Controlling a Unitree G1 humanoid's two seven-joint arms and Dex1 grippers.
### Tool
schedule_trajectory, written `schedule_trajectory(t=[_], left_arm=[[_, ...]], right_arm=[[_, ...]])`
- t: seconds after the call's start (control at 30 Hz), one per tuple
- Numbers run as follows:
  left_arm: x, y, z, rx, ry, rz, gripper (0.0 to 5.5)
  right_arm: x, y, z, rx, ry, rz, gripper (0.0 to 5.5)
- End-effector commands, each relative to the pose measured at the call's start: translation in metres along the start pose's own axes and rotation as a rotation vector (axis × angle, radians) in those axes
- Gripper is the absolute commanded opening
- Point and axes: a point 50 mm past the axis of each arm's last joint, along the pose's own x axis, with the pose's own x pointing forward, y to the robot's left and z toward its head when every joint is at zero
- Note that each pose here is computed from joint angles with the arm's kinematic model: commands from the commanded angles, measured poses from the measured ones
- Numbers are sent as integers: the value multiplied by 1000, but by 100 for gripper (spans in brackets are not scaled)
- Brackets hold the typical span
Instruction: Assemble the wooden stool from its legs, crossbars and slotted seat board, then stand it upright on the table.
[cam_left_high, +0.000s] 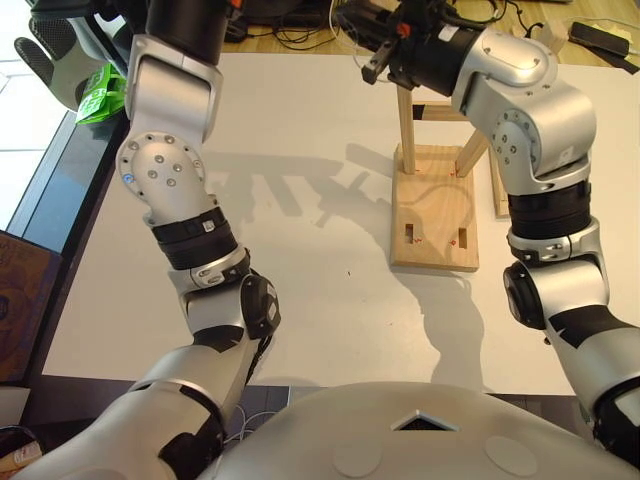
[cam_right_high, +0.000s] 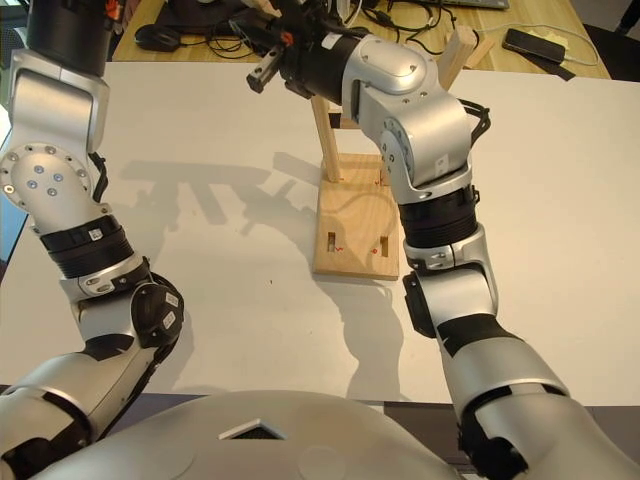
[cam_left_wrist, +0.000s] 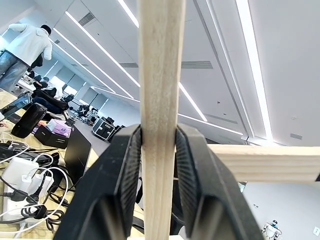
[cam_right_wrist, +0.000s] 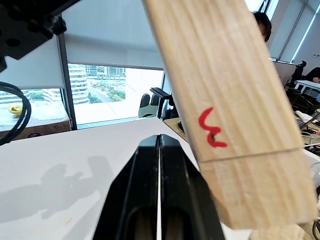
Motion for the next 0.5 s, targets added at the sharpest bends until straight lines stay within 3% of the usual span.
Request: schedule_trajectory(t=[0.03,0.2,0.33,0.5], left_arm=[[-2,-4,3,8,13,-17,96],[1,2,6,19,-24,49,95],[1,9,5,26,-62,121,95],[-7,15,3,101,-75,203,95]], right_arm=[[0,-6,6,-13,-16,-28,0],[-18,6,2,27,-31,85,0],[-74,19,-16,76,47,235,0],[-163,4,-57,85,382,158,0]])
